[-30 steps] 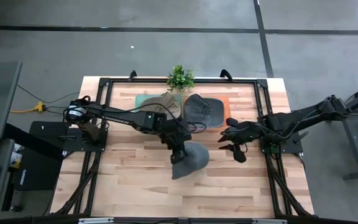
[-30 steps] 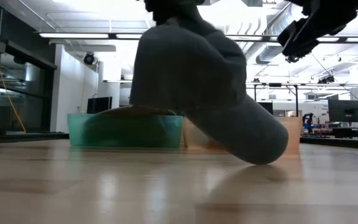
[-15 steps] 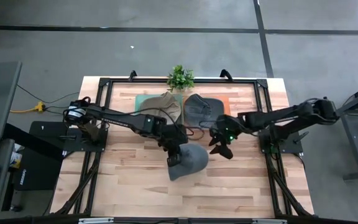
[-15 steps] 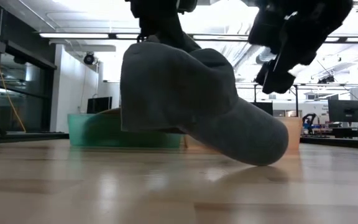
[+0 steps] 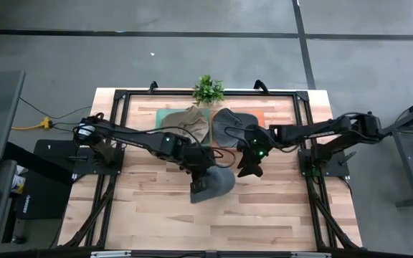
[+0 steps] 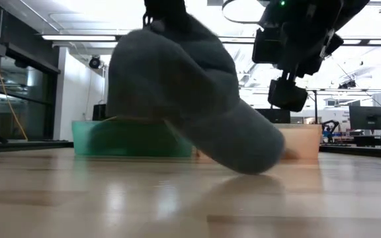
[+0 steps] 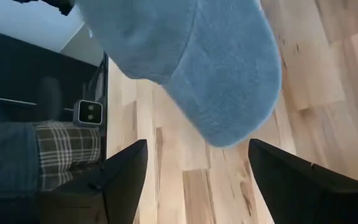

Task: Pick & Place hat
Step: Put the blue cap into the orange bin

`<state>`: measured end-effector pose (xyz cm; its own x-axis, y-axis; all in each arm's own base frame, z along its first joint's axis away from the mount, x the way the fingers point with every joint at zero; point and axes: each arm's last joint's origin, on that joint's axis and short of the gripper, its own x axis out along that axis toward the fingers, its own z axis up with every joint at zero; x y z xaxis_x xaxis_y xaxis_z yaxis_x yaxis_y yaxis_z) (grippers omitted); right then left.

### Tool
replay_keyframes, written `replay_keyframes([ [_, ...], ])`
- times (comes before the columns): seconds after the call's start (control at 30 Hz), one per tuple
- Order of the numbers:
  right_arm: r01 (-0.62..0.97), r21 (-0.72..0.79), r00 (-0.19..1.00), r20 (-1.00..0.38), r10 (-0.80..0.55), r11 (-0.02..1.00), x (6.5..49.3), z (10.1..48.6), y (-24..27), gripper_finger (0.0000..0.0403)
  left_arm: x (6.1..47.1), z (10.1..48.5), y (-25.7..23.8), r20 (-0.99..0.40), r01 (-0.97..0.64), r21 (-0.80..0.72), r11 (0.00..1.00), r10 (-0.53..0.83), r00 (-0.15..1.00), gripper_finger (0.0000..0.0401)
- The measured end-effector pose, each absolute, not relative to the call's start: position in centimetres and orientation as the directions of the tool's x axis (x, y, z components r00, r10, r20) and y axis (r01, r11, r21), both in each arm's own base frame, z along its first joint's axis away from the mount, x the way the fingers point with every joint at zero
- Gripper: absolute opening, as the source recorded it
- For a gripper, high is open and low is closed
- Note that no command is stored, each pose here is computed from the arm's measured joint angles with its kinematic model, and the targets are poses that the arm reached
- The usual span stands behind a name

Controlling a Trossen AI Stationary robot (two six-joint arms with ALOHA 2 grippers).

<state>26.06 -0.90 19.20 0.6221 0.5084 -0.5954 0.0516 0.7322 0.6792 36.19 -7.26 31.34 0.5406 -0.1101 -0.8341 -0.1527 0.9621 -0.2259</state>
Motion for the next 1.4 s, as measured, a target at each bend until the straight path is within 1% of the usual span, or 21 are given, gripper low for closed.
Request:
replay_keyframes([
  [0.1,0.052,0.681,0.622,-0.595,0.51,0.731,26.4,18.7,-1.0,0.0274,36.2,32.9,-7.2,-0.821,-0.146,-0.202,0.968,-0.086,0.564,0.0],
  [0.27,0.018,0.679,0.678,-0.547,0.49,0.733,27.6,18.5,-1.4,0.0274,35.9,34.5,-7.0,-0.814,-0.149,-0.176,0.973,-0.059,0.578,0.0],
  [0.37,0.016,0.671,0.703,-0.535,0.469,0.741,28.1,18.2,-1.9,0.0273,35.9,34.8,-7.0,-0.812,-0.142,-0.173,0.975,-0.06,0.581,0.0],
  [0.57,0.026,0.609,0.746,-0.539,0.39,0.793,28.6,17.7,-3.2,0.0273,35.5,35.1,-7.3,-0.827,-0.133,-0.164,0.977,-0.063,0.559,0.0],
  [0.67,0.005,0.586,0.762,-0.527,0.376,0.811,28.6,17.9,-3.8,0.0273,35.4,35.1,-7.5,-0.829,-0.128,-0.174,0.976,-0.075,0.555,0.0],
  [0.8,-0.083,0.55,0.758,-0.506,0.411,0.831,28.4,18.1,-4.2,0.0273,35.3,35.1,-7.7,-0.835,-0.132,-0.176,0.976,-0.077,0.545,0.0],
  [0.9,-0.186,0.49,0.747,-0.492,0.447,0.852,28.4,18.1,-4.1,0.0273,35.2,35.1,-7.9,-0.835,-0.124,-0.183,0.975,-0.088,0.543,0.0],
  [0.97,-0.215,0.46,0.748,-0.489,0.448,0.862,28.4,18.2,-4.0,0.0273,35.2,35.1,-8.0,-0.836,-0.119,-0.187,0.975,-0.094,0.541,0.0],
  [1.27,-0.241,0.425,0.796,-0.428,0.429,0.872,28.8,18.7,-4.9,0.0273,35.1,35.1,-8.1,-0.838,-0.104,-0.22,0.97,-0.134,0.529,0.0],
  [1.4,-0.248,0.433,0.798,-0.415,0.436,0.867,28.8,18.8,-5.2,0.0273,34.8,36.4,-8.0,-0.836,-0.103,-0.221,0.97,-0.134,0.533,0.0],
])
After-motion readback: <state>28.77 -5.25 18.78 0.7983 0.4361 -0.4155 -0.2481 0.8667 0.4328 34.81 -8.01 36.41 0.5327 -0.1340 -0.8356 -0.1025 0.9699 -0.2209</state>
